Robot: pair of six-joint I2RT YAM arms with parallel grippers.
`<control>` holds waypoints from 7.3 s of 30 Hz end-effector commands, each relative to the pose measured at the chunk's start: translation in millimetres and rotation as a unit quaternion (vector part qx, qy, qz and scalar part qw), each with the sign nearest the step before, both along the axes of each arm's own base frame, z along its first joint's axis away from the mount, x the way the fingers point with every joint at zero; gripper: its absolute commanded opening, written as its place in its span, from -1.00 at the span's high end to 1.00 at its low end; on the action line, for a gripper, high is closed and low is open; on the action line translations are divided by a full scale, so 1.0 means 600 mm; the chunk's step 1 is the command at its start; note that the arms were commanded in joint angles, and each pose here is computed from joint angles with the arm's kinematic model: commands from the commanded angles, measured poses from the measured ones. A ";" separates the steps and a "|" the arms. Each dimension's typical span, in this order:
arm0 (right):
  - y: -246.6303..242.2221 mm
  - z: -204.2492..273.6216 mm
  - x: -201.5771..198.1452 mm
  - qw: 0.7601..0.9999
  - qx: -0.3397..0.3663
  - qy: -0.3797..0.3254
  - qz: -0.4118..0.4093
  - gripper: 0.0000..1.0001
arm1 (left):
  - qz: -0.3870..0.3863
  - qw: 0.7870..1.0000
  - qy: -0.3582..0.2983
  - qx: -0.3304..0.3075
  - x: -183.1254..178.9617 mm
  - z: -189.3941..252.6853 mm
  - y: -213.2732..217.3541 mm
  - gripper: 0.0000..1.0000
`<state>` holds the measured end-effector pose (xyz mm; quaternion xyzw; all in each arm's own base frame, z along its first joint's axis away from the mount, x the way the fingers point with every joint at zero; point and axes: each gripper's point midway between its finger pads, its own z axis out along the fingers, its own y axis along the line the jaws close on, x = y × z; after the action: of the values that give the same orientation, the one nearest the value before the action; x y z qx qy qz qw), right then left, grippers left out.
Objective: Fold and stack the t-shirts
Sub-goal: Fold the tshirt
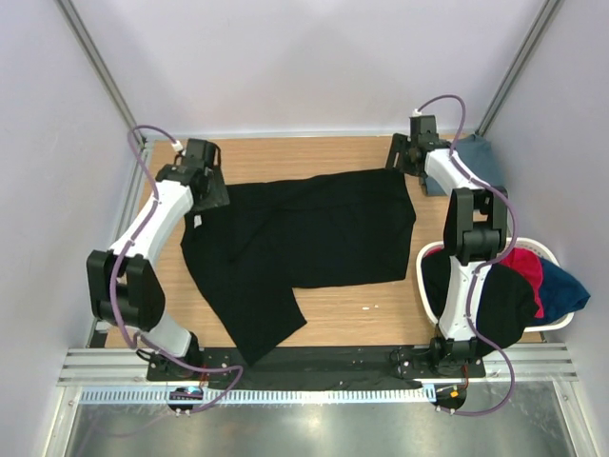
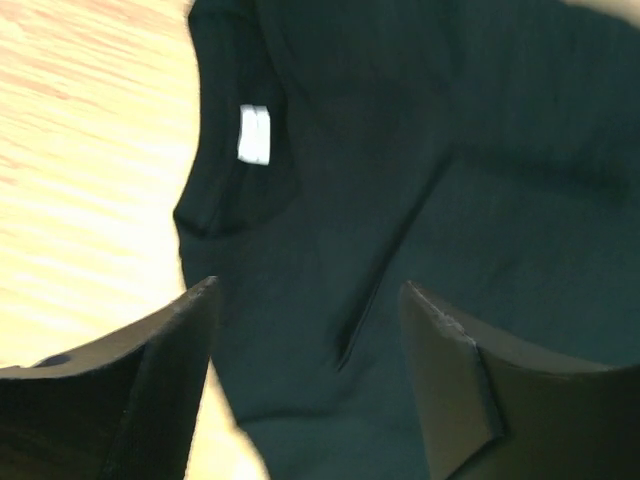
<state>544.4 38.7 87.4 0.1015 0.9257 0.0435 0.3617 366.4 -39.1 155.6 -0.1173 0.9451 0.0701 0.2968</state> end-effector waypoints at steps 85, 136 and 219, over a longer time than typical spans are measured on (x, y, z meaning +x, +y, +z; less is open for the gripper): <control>0.046 0.034 -0.013 0.993 -0.045 0.042 -0.099 -0.38 | 0.068 0.994 -0.044 -0.067 0.124 -0.031 0.121 -0.38; -0.014 -0.019 -0.021 0.980 -0.149 0.052 -0.120 -0.06 | -0.078 0.986 -0.041 -0.140 0.102 -0.097 -0.087 -0.21; 0.060 -0.005 -0.037 0.989 -0.088 0.018 -0.121 -0.64 | -0.151 0.955 -0.027 -0.253 0.107 -0.145 -0.119 1.00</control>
<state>510.7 76.4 66.0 0.1740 0.9236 -0.0829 0.3315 425.4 -100.1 35.1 -0.0787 0.9446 -0.2036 0.2451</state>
